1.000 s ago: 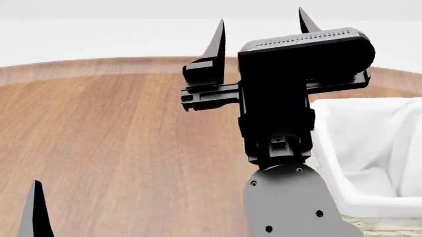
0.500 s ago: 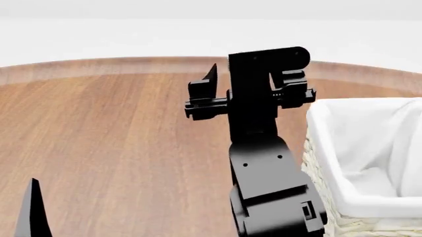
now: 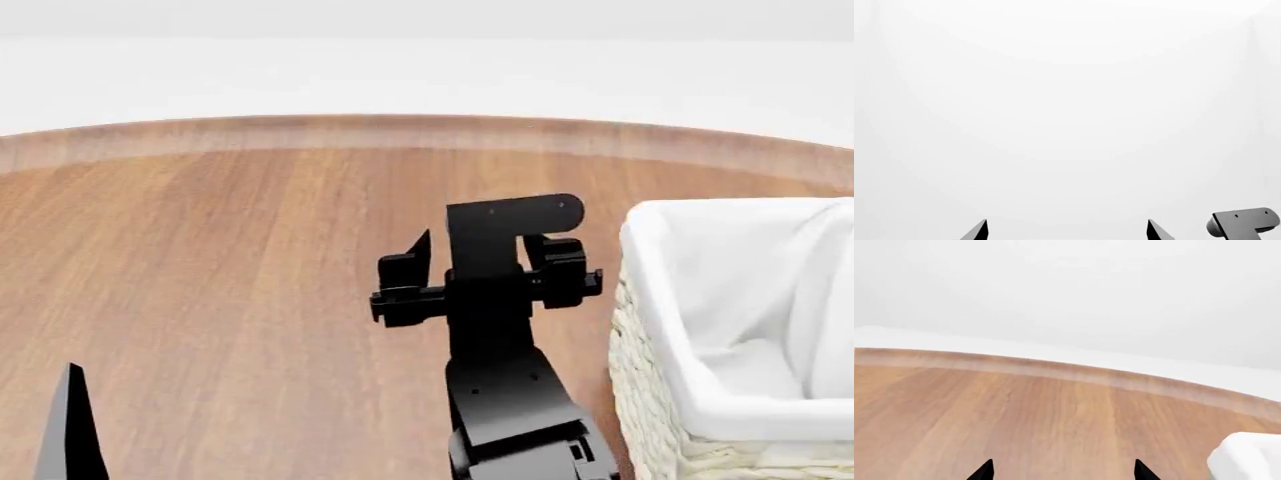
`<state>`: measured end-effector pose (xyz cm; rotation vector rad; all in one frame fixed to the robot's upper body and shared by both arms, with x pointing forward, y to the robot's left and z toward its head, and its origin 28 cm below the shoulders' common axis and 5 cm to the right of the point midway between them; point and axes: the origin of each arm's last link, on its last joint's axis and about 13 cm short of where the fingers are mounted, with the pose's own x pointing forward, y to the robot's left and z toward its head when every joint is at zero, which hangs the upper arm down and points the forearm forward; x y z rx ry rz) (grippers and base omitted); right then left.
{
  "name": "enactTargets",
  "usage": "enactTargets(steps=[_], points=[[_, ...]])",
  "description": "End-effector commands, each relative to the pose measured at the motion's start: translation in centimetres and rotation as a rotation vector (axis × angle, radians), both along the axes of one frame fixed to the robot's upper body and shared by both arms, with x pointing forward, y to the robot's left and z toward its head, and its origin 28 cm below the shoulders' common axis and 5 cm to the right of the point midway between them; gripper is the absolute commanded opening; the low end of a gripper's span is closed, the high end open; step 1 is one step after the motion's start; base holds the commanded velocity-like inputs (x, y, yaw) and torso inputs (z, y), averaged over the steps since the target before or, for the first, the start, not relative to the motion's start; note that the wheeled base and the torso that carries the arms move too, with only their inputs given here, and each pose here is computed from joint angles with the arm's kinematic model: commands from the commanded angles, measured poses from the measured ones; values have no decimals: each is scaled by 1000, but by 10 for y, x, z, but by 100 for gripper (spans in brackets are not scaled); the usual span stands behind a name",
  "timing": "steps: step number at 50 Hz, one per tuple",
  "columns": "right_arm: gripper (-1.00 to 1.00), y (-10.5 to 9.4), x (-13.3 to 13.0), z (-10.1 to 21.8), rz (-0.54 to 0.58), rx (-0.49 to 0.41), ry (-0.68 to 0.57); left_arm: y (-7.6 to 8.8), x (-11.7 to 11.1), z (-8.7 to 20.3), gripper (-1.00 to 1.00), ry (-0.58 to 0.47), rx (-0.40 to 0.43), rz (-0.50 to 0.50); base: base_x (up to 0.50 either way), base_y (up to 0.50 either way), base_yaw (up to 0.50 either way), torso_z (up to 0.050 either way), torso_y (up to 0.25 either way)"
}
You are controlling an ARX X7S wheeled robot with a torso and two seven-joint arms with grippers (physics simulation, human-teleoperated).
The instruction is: Pick up the cream cheese box, and put it in the basket.
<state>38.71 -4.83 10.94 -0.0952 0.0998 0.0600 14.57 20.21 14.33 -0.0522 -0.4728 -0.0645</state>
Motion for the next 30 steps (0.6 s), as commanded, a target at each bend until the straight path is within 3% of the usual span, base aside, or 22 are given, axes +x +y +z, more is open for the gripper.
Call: enactTargets(steps=[1,30], points=[[100,-2,-3,-27,-15,-9,57,-1,1,-2,100,2,2,-1,0,0,0,0,0],[100,-9,-13,-62,-39,-16,141,0,0,-2,100,3,9,0,0,0,0,0,0]])
